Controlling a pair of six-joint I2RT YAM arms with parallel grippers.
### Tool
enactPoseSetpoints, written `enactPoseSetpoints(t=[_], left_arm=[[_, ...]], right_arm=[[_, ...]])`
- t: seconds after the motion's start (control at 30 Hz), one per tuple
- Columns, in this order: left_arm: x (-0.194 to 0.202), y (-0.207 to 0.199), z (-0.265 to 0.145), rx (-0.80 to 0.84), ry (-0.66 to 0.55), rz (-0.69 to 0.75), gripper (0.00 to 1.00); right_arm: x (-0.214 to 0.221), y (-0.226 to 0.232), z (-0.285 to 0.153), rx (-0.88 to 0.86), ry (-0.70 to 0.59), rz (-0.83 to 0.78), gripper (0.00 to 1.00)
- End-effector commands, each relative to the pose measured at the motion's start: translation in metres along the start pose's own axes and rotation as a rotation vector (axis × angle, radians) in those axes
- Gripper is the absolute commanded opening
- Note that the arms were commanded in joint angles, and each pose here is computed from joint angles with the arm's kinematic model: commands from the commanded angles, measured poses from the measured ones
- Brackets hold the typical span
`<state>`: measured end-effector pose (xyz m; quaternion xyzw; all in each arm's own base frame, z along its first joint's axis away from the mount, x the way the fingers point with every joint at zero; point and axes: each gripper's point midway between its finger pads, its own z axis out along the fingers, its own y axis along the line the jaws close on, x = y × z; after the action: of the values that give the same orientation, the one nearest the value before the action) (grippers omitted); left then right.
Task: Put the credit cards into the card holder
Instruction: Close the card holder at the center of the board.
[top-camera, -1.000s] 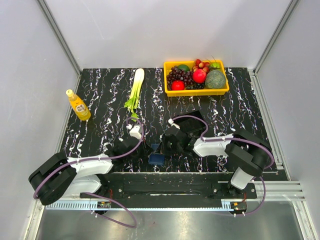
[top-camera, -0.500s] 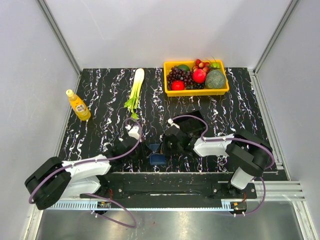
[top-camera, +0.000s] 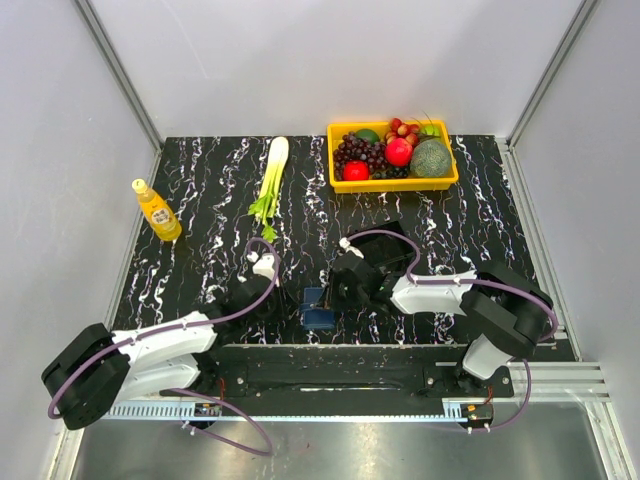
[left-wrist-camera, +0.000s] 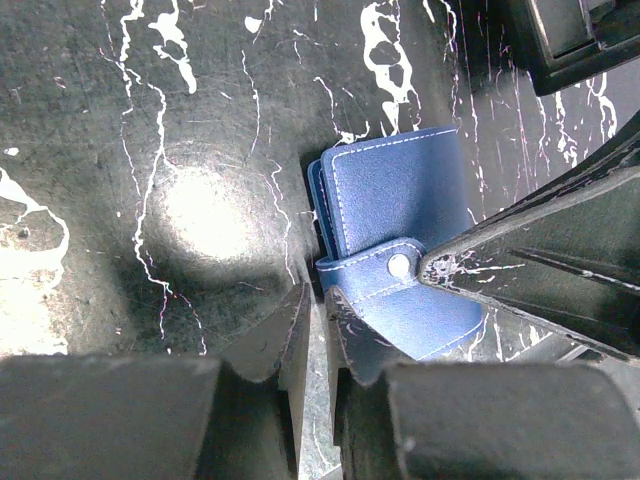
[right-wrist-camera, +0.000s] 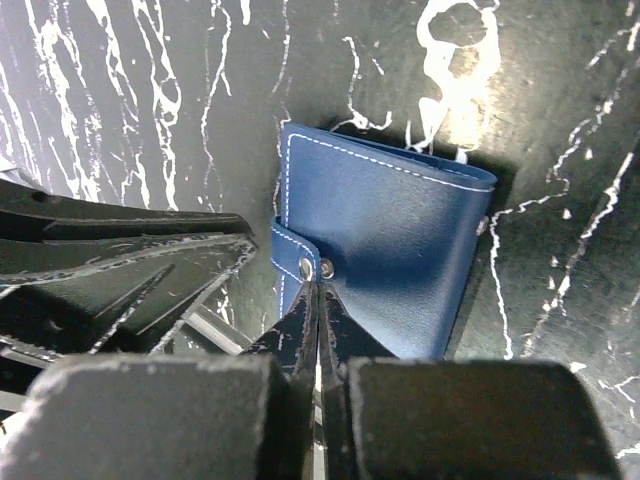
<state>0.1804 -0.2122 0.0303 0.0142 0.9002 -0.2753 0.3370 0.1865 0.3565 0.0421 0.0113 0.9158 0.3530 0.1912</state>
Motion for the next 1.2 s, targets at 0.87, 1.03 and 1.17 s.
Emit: enactPoseSetpoints(t=[0.87, 1.03, 1.17], left_arm=[[-0.026, -0.067, 0.004, 0.268, -0.034, 0.111, 0.10], [-0.011, -0.050, 0.017, 0.182, 0.029, 0.090, 0.02], [-0.001, -0.043, 0.023, 0.154, 0.054, 0.063, 0.01]], right_arm=[[0.001, -0.030, 0.007, 0.142, -0.006, 0.009, 0.00], [-0.001, -0.029, 0.007, 0.141, -0.011, 0.010, 0.00], [0.000, -0.029, 0.006, 0.141, -0.010, 0.009, 0.00]])
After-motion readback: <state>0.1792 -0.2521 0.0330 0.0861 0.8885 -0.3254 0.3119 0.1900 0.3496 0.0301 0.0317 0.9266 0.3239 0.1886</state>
